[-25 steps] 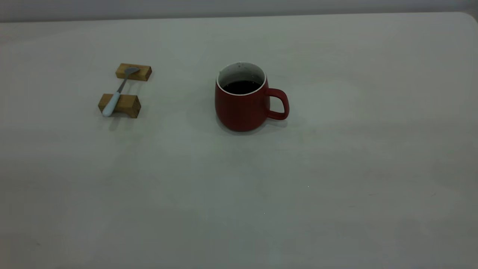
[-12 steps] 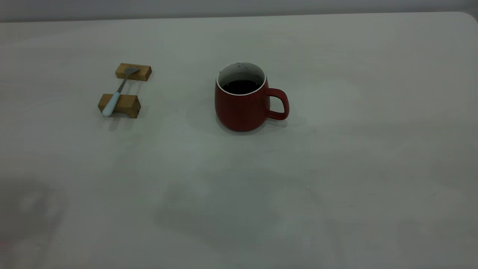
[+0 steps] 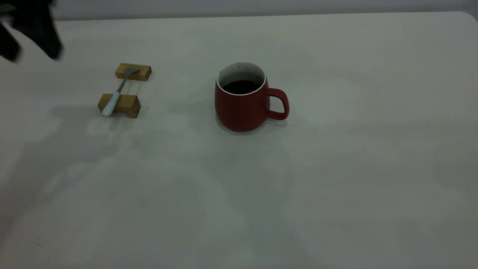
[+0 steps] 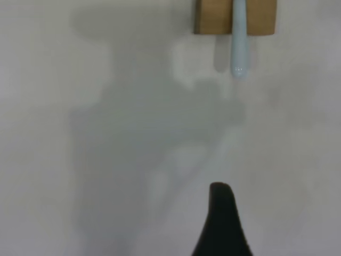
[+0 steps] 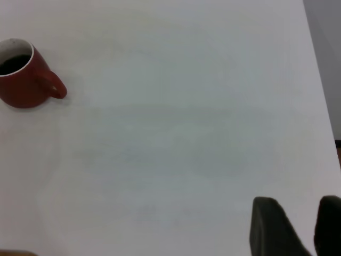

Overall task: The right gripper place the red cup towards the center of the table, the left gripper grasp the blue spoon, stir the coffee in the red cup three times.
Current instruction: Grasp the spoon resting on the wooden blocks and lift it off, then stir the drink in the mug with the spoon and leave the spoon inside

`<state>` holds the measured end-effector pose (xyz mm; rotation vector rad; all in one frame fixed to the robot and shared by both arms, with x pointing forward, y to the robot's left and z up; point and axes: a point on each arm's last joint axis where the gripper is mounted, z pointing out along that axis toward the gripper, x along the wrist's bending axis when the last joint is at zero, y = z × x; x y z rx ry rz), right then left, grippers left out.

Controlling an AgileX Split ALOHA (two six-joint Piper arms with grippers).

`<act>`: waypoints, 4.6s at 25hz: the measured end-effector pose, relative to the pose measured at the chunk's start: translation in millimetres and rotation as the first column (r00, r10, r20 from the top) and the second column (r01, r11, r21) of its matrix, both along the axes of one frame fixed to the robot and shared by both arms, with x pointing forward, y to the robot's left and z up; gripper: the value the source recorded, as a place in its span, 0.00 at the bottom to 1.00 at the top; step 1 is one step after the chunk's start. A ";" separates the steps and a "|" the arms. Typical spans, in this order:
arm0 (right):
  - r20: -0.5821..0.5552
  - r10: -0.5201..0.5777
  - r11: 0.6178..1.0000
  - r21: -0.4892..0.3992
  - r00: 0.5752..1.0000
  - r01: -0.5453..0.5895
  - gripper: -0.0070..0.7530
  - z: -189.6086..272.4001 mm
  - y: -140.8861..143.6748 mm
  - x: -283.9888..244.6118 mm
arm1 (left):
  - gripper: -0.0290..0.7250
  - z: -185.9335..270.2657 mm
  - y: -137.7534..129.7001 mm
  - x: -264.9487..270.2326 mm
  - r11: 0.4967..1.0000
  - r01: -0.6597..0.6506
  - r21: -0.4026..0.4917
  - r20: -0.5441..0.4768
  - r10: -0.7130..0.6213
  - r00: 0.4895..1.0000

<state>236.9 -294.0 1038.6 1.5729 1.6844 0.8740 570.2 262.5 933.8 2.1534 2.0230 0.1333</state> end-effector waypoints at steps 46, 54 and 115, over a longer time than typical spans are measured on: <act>0.000 0.000 1.000 0.000 1.000 0.000 0.32 0.0 0.0 0.0 | 0.23 2.4 -92.1 100.2 0.536 -0.795 -0.286 -0.766 0.371 0.525; 0.000 0.000 1.000 0.000 1.000 0.000 0.32 0.0 0.0 0.0 | 0.23 21.4 -123.5 101.9 0.170 -0.985 0.036 -0.955 0.296 0.016; 0.000 0.000 1.000 0.000 1.000 0.000 0.32 0.0 0.0 0.0 | 0.23 -108.2 -148.9 105.4 0.218 -0.973 -0.078 -0.990 0.095 0.100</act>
